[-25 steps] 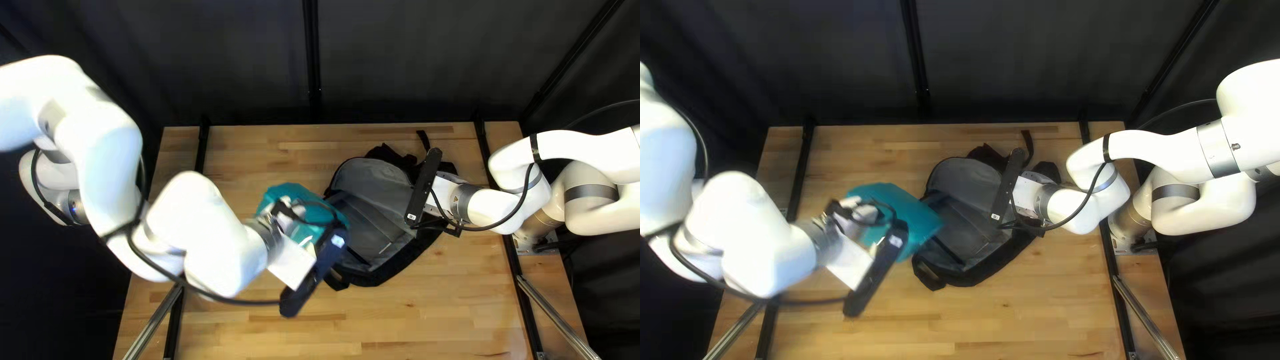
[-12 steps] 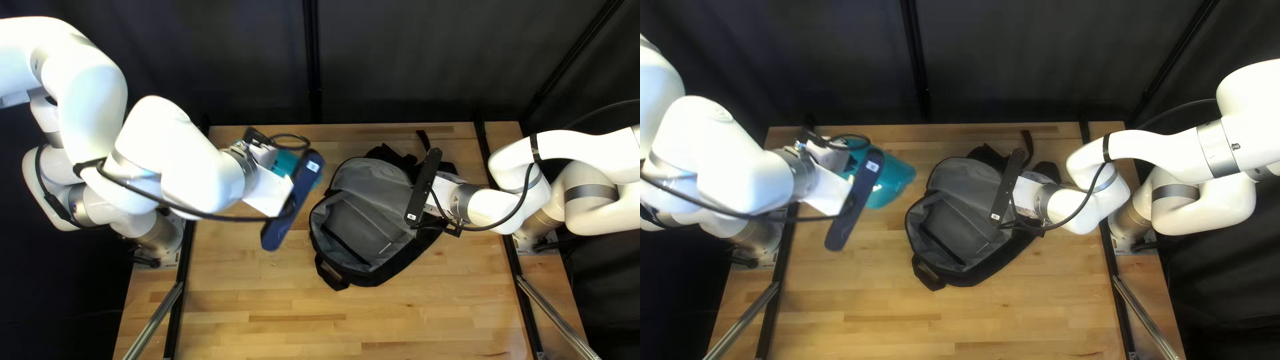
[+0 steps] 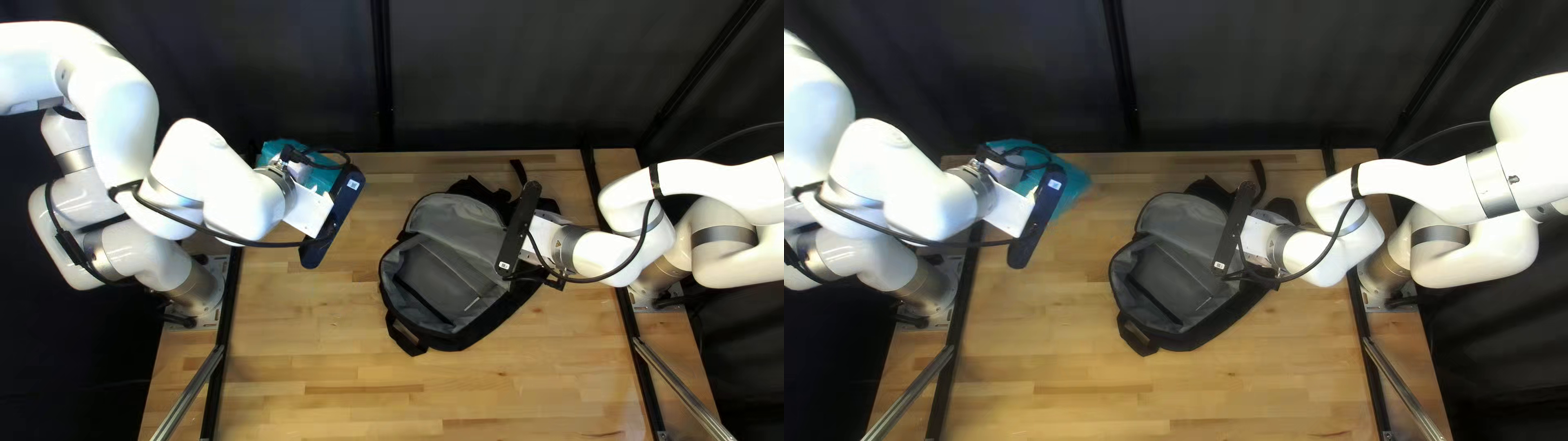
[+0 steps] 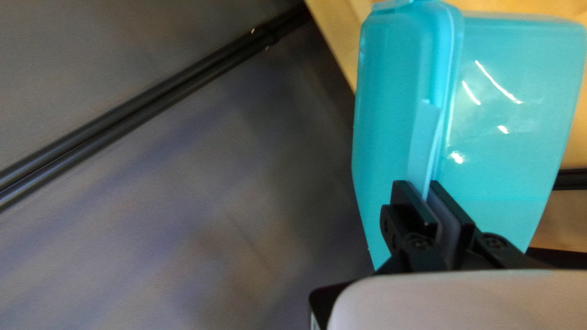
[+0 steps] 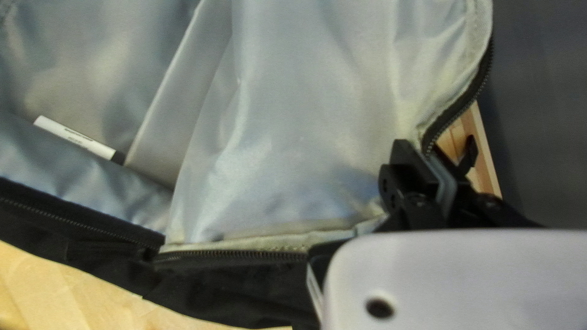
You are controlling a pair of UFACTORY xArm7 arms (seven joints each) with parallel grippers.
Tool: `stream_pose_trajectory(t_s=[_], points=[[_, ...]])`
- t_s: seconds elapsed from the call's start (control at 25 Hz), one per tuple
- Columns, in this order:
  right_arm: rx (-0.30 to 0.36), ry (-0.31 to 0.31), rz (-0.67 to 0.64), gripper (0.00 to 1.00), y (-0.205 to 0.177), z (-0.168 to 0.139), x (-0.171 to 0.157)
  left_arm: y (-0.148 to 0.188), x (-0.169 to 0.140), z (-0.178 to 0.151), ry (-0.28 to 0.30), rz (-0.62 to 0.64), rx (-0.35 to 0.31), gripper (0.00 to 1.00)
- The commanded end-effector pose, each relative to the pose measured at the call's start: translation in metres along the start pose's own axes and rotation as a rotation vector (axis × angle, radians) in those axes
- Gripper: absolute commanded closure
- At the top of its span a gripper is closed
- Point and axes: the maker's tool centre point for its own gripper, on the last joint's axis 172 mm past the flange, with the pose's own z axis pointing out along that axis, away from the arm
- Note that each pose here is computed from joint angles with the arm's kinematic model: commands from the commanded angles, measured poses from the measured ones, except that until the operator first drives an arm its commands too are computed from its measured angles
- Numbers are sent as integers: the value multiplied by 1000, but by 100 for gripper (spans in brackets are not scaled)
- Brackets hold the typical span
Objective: Remove a lunch box from a kids backpack
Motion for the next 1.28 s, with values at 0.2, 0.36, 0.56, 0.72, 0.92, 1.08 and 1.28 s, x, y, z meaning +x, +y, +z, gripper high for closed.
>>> stream_pose_trajectory(t_s=[0.2,0.36,0.56,0.72,0.92,1.08,1.28], points=[[0,0,0,100,0,0,0,11,31,34,-72,51,160,100],[0,0,0,100,0,0,0,12,42,50,-68,41,217,100],[0,0,0,100,0,0,0,15,52,74,-50,-7,292,100],[0,0,0,100,0,0,0,25,53,84,-38,-56,344,100],[0,0,0,100,0,0,0,39,56,88,-34,-118,392,100],[0,0,0,100,0,0,0,48,61,91,-38,-182,416,100],[0,0,0,100,0,0,0,62,68,97,-82,-317,402,100]])
